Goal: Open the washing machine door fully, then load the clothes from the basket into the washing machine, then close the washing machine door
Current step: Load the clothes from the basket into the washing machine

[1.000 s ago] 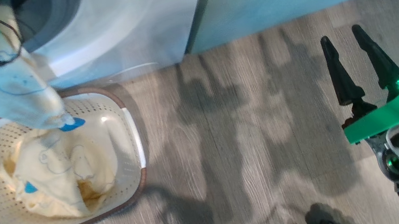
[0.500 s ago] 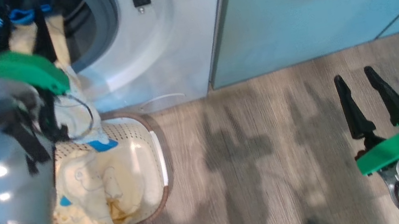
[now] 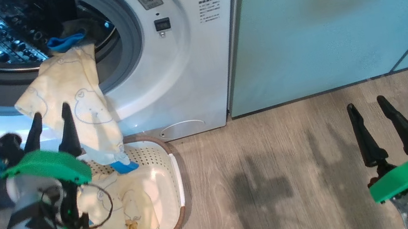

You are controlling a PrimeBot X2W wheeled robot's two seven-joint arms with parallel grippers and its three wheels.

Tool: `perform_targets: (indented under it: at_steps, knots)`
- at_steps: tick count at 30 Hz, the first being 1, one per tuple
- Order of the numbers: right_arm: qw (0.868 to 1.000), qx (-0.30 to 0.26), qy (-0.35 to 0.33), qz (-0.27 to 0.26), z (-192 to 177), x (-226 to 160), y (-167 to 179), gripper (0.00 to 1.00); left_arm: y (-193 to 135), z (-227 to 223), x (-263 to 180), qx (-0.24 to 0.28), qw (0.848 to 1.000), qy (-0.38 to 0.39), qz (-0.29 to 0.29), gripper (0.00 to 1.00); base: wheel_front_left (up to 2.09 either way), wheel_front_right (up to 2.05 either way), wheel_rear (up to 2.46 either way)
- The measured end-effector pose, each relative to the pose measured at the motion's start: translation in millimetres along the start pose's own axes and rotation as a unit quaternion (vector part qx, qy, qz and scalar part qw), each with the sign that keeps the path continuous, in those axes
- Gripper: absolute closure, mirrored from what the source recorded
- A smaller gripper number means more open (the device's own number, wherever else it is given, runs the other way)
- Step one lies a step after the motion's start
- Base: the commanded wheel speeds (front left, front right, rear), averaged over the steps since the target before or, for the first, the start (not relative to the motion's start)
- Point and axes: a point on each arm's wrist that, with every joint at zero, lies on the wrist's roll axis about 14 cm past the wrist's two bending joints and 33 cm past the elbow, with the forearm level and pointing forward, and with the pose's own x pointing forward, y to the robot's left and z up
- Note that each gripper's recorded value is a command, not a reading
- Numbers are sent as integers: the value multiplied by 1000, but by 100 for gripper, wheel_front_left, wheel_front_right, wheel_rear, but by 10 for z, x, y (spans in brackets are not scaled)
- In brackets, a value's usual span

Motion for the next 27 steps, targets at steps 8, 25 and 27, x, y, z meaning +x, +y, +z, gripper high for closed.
perform_targets:
  at_steps: [8,25,27]
  knots:
    - [1000,4,2,10,-24,7,74,0,255,-71,-338,-4,999,2,33,0,0,0,0]
    - [1000,5,8,12,-67,42,90,0,410,-501,-758,-43,995,47,73,0,0,0,0]
    - [1000,5,9,10,-77,39,79,0,397,-538,-769,-46,995,51,73,0,0,0,0]
